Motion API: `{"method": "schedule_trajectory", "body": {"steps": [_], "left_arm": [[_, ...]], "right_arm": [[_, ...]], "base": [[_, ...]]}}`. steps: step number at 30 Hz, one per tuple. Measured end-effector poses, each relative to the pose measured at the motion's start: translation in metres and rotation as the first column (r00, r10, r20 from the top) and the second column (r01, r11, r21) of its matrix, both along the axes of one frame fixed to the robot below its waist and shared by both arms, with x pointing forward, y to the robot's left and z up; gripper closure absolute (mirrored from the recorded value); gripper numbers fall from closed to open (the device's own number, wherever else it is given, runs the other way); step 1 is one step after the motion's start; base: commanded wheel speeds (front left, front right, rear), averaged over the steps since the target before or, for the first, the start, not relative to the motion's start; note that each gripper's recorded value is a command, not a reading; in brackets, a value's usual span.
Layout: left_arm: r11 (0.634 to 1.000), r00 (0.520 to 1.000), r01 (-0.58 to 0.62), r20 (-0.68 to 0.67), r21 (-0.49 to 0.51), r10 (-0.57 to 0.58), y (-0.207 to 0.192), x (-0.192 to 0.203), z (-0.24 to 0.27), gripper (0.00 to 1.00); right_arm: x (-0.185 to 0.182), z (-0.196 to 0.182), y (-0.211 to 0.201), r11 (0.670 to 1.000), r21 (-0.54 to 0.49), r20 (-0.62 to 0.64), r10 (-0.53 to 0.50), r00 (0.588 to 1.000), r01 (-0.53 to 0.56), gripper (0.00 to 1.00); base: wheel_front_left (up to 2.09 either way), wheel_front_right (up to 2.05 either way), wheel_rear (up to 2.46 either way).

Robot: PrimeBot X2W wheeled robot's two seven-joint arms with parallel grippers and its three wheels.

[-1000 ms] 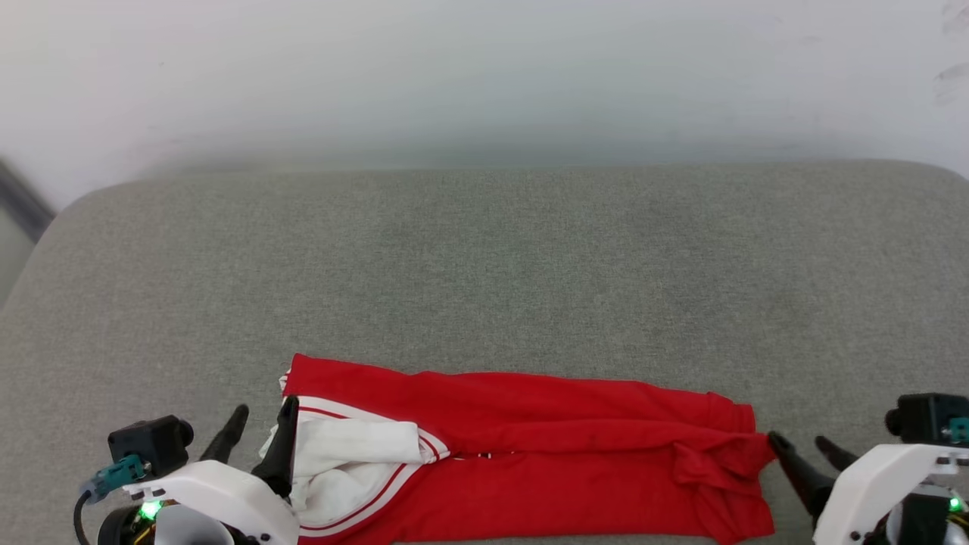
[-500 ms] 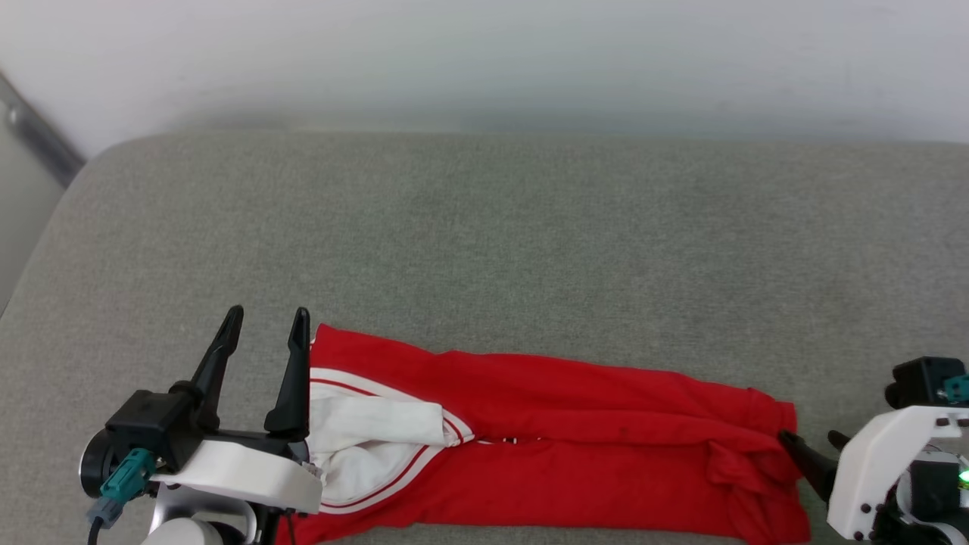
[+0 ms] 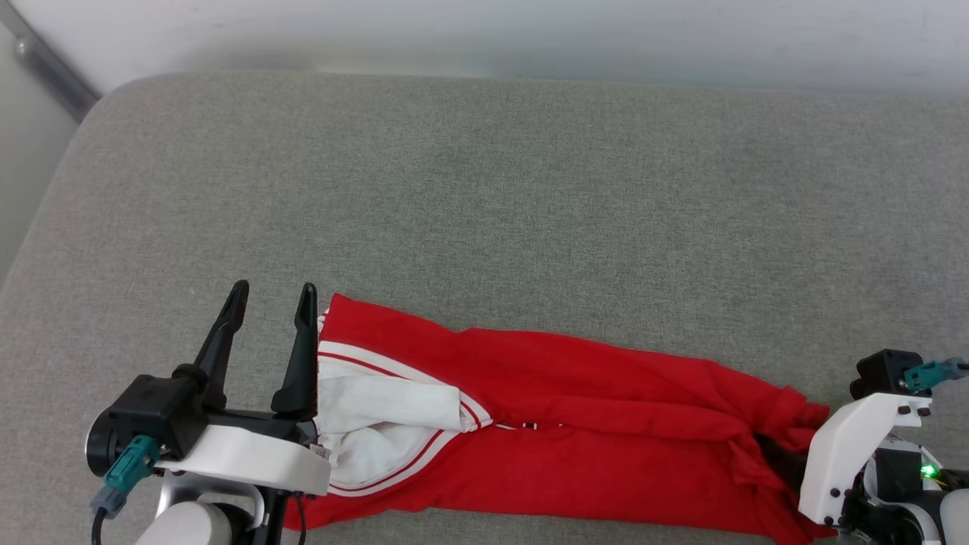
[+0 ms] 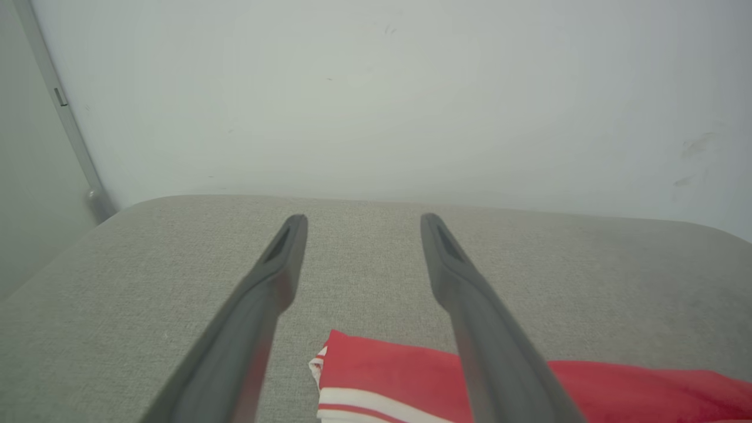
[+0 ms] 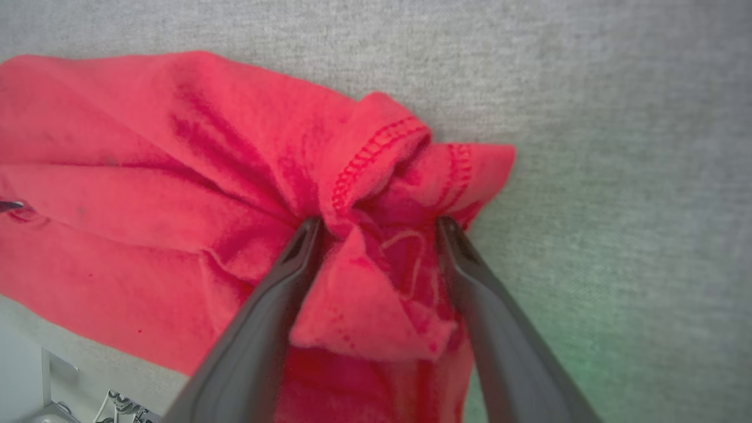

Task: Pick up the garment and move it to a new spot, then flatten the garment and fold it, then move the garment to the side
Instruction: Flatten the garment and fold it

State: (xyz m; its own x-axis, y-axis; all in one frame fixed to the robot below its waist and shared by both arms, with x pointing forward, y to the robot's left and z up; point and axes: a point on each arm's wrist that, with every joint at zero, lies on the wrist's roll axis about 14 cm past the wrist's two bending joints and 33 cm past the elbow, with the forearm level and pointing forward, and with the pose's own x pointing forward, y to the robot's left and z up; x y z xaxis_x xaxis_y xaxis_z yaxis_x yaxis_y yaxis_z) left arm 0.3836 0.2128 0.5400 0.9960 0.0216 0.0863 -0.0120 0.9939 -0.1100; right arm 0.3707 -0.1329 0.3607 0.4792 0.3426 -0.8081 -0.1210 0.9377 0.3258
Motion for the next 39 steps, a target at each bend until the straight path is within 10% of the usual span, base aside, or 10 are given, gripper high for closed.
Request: {"method": "schedule_trajectory", "body": {"steps": [11,31,38,39], "left_arm": [[0.999,0.999,0.021,0.029,0.044,-0.022,-0.005,-0.01,0.009,0.0],[0.995,0.995,0.077,0.053,0.065,-0.08,-0.027,-0.013,0.02,0.0],[0.994,0.994,0.087,0.052,0.072,-0.091,-0.029,-0.017,0.023,0.0],[0.994,0.995,0.084,0.052,0.074,-0.088,-0.029,-0.021,0.024,0.0]], "right_arm": [[0.002,0.026,0.011,0.999,0.031,0.077,0.027,0.997,-0.029,1.0],[-0.019,0.069,-0.127,0.946,-0.076,0.108,-0.305,0.946,0.314,1.0],[-0.028,0.077,-0.068,0.91,0.284,-0.07,-0.295,0.953,0.303,1.0],[-0.028,0.088,-0.05,0.86,0.435,-0.116,-0.241,0.963,0.268,1.0]], "base": [[0.0,0.0,0.0],[0.0,0.0,0.0],[0.0,0.0,0.0],[0.0,0.0,0.0]]}}
